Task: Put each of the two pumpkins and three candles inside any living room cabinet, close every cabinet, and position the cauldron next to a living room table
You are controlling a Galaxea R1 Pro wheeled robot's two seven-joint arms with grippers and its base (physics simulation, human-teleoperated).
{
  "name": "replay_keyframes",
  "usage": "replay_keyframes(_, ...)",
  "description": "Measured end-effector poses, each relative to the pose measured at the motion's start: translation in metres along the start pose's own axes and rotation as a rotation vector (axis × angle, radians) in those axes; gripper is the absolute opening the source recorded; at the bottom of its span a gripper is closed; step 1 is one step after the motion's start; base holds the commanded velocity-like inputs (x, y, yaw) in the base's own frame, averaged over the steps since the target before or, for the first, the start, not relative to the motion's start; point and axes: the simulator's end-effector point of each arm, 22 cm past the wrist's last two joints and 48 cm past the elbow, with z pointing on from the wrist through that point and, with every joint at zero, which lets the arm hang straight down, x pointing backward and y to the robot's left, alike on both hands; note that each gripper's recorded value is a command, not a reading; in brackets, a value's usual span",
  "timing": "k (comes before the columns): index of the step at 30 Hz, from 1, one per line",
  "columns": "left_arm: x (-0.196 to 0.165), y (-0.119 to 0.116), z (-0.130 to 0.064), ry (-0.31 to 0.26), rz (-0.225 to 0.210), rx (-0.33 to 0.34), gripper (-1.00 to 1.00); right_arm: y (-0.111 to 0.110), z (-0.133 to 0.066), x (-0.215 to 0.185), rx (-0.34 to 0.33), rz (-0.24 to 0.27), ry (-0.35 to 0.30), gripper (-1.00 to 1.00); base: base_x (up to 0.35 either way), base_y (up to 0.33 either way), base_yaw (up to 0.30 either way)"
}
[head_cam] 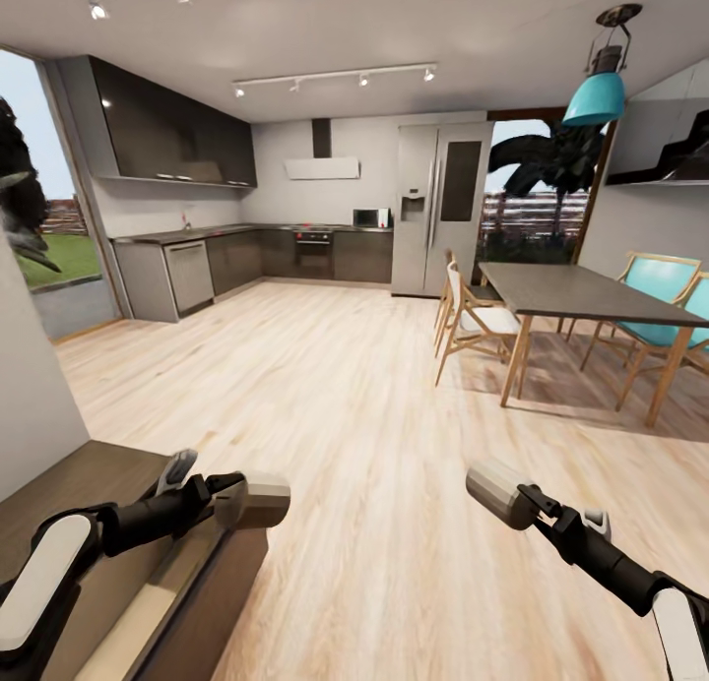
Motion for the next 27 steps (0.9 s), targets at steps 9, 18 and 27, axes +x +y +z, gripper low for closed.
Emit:
replay_keyframes(9, 0.0001, 0.0002, 0.0001, 0.0, 0.0, -0.001, -1.0, -0.0002, 0.0003, 0.0006, 0.002, -0.001, 0.001, -1.0, 0.289, -0.199, 0.0)
replay_keyframes(18, 0.0004, 0.0003, 0.0004, 0.001, 0.0, -0.001, -1.0, -0.0005, 0.0002, 0.0003, 0.004, -0.003, 0.002, -1.0, 0.256, -0.23, 0.071)
replay_keyframes(27, 0.0008, -0.0009, 0.0008, 0.002, -0.004, 0.004, -1.0, 0.0003, 0.0009, 0.001, 0.001, 0.001, 0.003, -1.0, 0.085, -0.293, 0.252)
